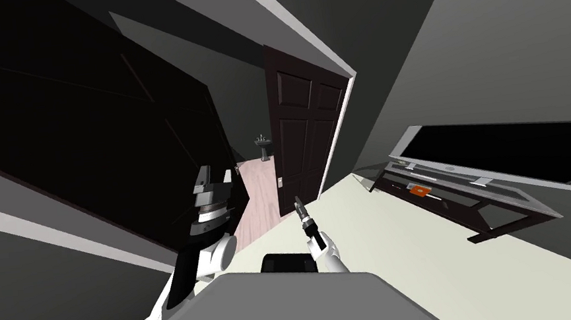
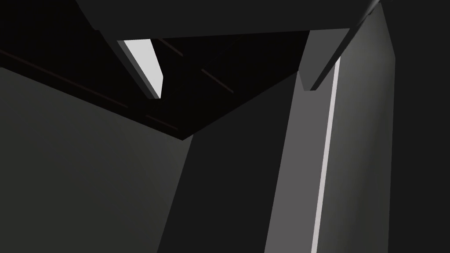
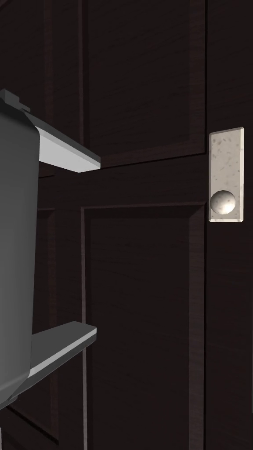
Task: Push the door open
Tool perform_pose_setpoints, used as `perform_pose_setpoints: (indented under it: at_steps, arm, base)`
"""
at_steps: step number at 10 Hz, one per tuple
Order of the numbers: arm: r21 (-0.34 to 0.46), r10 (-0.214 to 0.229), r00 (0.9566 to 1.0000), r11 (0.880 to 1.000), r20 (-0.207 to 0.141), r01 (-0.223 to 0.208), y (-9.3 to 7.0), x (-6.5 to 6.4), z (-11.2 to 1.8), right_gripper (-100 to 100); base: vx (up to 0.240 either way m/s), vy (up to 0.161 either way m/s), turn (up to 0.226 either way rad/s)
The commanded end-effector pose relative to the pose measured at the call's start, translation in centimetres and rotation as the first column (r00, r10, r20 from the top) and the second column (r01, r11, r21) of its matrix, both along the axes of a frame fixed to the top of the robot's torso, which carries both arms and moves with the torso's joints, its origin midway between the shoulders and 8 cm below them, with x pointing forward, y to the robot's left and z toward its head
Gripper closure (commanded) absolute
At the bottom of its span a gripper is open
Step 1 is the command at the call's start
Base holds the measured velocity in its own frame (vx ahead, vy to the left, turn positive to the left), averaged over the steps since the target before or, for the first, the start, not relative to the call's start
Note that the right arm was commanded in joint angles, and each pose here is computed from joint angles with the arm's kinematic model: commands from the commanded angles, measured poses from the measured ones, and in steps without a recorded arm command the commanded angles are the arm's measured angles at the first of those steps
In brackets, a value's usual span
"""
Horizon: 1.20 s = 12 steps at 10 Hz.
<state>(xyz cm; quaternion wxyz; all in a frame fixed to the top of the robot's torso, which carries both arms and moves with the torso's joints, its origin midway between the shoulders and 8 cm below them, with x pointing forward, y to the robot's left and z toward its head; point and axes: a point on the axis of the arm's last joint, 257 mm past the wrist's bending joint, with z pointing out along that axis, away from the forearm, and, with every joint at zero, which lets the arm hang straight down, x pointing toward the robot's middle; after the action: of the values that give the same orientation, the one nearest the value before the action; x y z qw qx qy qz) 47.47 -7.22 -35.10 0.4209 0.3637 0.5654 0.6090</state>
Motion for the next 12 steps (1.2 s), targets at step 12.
perform_pose_setpoints:
  at_steps: [12]
  arm:
    - [-0.007, 0.080, 0.9920, 0.997, -0.098, -0.081, 3.4, -1.6, -4.0, -100]
  base:
    - [0.069, -0.022, 0.029]
